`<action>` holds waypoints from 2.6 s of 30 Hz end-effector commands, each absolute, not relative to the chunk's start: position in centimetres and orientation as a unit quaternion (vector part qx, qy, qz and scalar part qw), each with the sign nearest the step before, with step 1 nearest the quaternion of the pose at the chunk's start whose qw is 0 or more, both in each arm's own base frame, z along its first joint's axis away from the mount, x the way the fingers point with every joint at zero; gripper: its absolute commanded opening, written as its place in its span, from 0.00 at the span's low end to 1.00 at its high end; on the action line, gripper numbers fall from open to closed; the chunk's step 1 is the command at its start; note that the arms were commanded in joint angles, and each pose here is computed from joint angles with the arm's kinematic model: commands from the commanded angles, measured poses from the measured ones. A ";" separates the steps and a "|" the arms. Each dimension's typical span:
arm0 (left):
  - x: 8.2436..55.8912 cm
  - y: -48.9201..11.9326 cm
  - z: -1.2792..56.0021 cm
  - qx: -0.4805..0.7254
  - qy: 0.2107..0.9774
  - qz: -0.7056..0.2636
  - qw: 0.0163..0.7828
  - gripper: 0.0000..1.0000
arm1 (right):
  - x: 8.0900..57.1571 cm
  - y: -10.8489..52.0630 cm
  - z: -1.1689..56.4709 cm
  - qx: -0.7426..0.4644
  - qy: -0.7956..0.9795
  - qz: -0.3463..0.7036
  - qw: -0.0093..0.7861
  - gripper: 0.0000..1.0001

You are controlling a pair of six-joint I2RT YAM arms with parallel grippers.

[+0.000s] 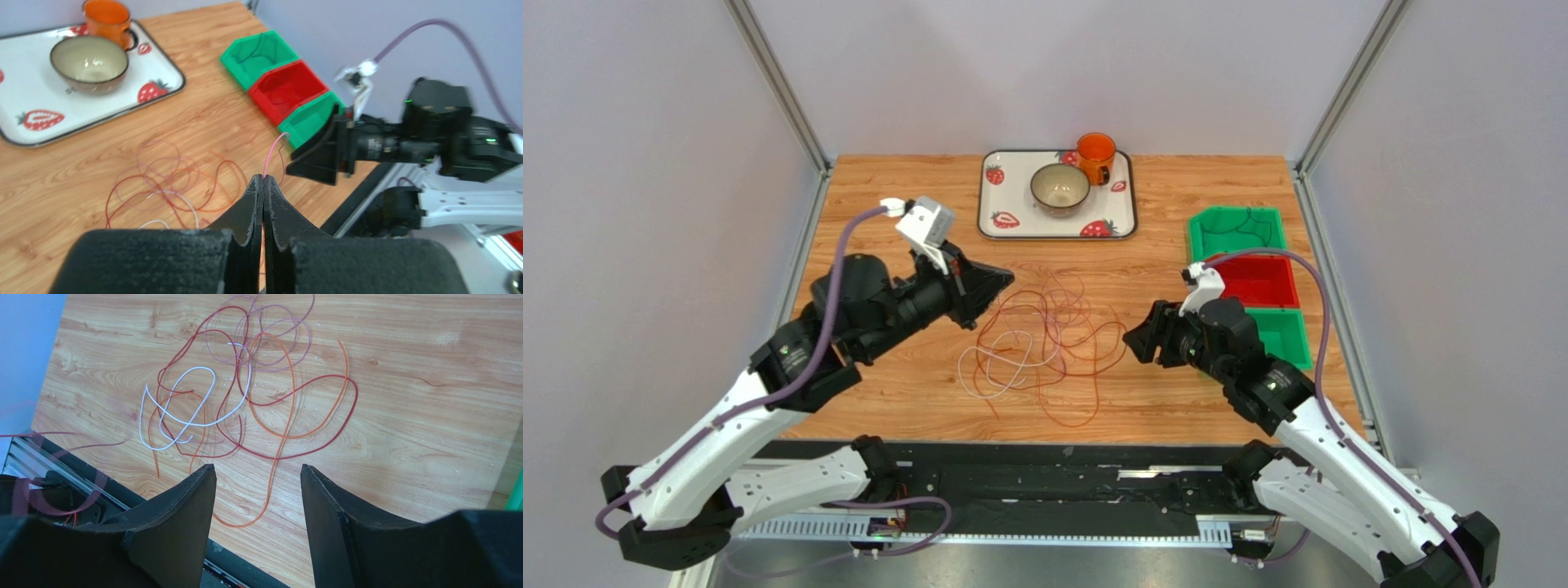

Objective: Untangle the cables

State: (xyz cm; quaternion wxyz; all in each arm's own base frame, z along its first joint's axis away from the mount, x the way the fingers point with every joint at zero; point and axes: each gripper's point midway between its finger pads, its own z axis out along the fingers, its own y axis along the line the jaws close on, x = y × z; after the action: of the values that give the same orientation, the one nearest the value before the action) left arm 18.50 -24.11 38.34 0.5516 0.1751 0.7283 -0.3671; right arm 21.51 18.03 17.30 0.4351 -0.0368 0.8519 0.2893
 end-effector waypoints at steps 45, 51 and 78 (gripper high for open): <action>16.2 -45.2 12.5 0.292 0.815 -0.460 0.196 0.00 | 18.8 8.5 19.1 0.174 0.894 0.111 0.398 0.63; 15.3 -43.6 7.5 0.256 0.868 -0.403 0.137 0.00 | 17.9 10.7 14.7 0.168 0.924 0.125 0.321 0.65; 16.3 -42.5 0.3 0.248 0.900 -0.352 0.071 0.00 | 15.4 13.1 3.2 0.094 0.980 0.084 0.154 0.60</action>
State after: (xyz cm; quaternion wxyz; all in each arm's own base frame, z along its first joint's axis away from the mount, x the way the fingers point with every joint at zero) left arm 15.61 -43.51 2.03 0.0705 0.2452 0.8906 -0.3765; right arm 15.17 12.74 3.83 0.1573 0.1186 0.9765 0.0876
